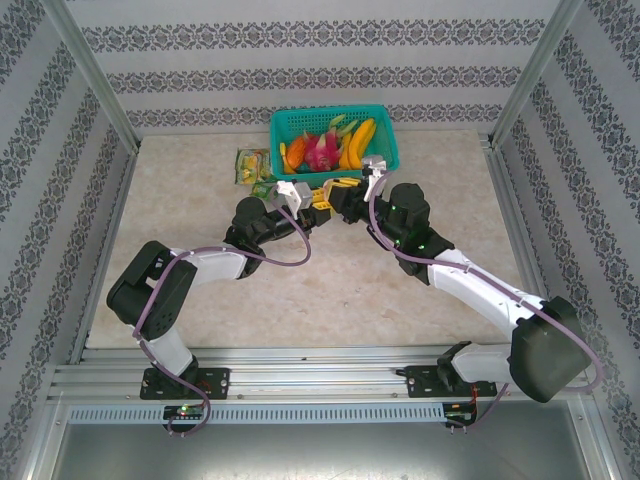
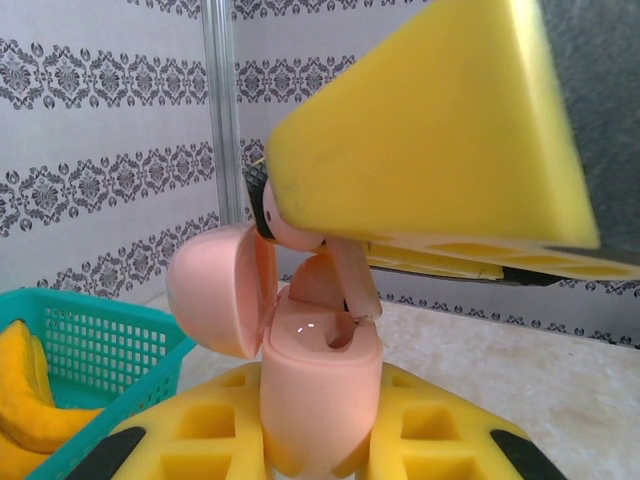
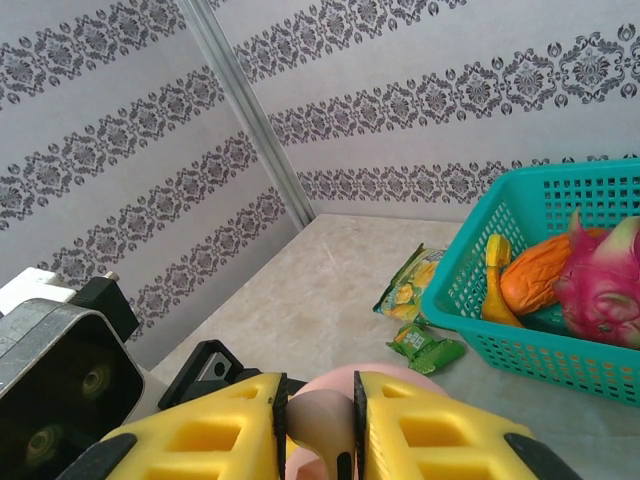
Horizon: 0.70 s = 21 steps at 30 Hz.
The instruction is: Insert wireless bluetooth earbuds into charging case
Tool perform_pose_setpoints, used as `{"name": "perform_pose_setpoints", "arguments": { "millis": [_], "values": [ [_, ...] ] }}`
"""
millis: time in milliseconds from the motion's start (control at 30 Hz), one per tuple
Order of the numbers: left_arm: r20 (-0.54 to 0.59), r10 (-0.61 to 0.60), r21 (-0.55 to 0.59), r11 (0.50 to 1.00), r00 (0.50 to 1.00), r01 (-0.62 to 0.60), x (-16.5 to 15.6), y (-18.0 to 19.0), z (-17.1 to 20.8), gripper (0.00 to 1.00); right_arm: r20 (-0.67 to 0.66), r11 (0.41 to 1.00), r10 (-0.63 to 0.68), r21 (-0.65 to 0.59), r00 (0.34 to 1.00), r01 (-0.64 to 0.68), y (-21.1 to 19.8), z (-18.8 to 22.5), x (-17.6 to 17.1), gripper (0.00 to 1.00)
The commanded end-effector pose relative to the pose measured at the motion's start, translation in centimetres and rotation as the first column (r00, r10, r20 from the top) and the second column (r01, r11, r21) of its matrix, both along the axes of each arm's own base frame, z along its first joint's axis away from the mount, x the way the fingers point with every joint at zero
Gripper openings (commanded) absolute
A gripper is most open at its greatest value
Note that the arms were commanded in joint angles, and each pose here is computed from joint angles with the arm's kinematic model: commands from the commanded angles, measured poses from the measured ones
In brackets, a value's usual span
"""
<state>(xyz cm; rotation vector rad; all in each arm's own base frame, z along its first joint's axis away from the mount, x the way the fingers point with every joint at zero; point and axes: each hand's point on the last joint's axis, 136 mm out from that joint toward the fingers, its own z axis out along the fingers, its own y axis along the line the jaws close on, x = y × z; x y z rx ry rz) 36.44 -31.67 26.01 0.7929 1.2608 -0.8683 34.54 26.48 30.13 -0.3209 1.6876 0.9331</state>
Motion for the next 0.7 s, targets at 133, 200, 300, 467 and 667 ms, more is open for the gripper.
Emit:
{"name": "perform_pose_setpoints", "arguments": {
  "millis": [133,200,300,467,667],
  "values": [
    [0.084,0.002,-0.076,0.997,0.996,0.005,-0.2,-0.5,3.5,0.00,-0.096,0.996,0.043,-0.077,0.994,-0.051,0.6,-4.1,-0.3,0.26],
    [0.082,0.003,-0.076,0.997,0.997,0.003,-0.2,-0.5,3.5,0.00,-0.107,0.994,0.051,-0.087,0.993,-0.060,0.8,-4.5,-0.3,0.26],
    [0.075,0.006,-0.074,0.997,0.997,0.000,-0.1,-0.4,3.3,0.00,-0.120,0.993,0.059,-0.099,0.991,-0.071,1.0,-4.9,-0.3,0.26],
    [0.071,0.010,-0.074,0.997,0.997,-0.005,0.0,-0.4,3.1,0.00,-0.135,0.992,0.056,-0.107,0.989,-0.070,1.1,-5.4,-0.2,0.27],
    [0.068,0.007,-0.072,0.997,0.998,-0.003,0.0,-0.5,3.1,0.00,-0.135,0.993,0.050,-0.098,0.990,-0.064,1.1,-5.1,-0.1,0.39]
  ]
}}
